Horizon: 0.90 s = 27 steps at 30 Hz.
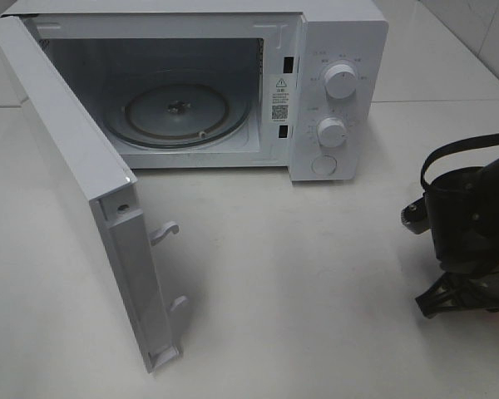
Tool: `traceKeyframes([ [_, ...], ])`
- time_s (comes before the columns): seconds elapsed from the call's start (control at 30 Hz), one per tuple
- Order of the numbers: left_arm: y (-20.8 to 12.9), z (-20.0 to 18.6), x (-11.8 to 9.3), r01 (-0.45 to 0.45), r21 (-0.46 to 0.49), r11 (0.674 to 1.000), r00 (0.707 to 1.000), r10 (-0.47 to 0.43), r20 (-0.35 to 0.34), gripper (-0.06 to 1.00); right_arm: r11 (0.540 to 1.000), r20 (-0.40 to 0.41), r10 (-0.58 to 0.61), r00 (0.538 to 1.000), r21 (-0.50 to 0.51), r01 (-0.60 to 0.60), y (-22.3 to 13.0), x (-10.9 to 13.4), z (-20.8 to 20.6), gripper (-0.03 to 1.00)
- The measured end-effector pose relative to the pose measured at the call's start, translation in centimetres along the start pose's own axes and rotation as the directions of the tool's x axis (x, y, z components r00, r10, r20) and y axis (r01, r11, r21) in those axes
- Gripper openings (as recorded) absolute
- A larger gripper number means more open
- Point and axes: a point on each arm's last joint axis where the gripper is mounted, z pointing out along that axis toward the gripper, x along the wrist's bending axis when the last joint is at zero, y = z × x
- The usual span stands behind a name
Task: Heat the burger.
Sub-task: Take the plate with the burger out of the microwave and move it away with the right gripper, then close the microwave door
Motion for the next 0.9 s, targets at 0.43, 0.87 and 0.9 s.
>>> traceKeyframes([
  [0.43,0.0,0.0,0.0,0.0,0.0,1.0,1.0,0.0,0.0,0.99,0.997,0.035,-0.054,0.998,0.063,0.052,-0.3,0.3,2.8,0.22],
  [0.87,0.0,0.0,0.0,0.0,0.0,1.0,1.0,0.0,0.0,0.99,0.999,-0.071,-0.03,0.997,0.01,0.031,1.7,-1.2,-0.9,0.51],
  [0.9,0.0,0.0,0.0,0.0,0.0,1.0,1.0,0.0,0.0,0.99,1.0,-0.103,-0.027,0.994,0.004,0.027,1.7,-1.6,-1.8,0.51],
])
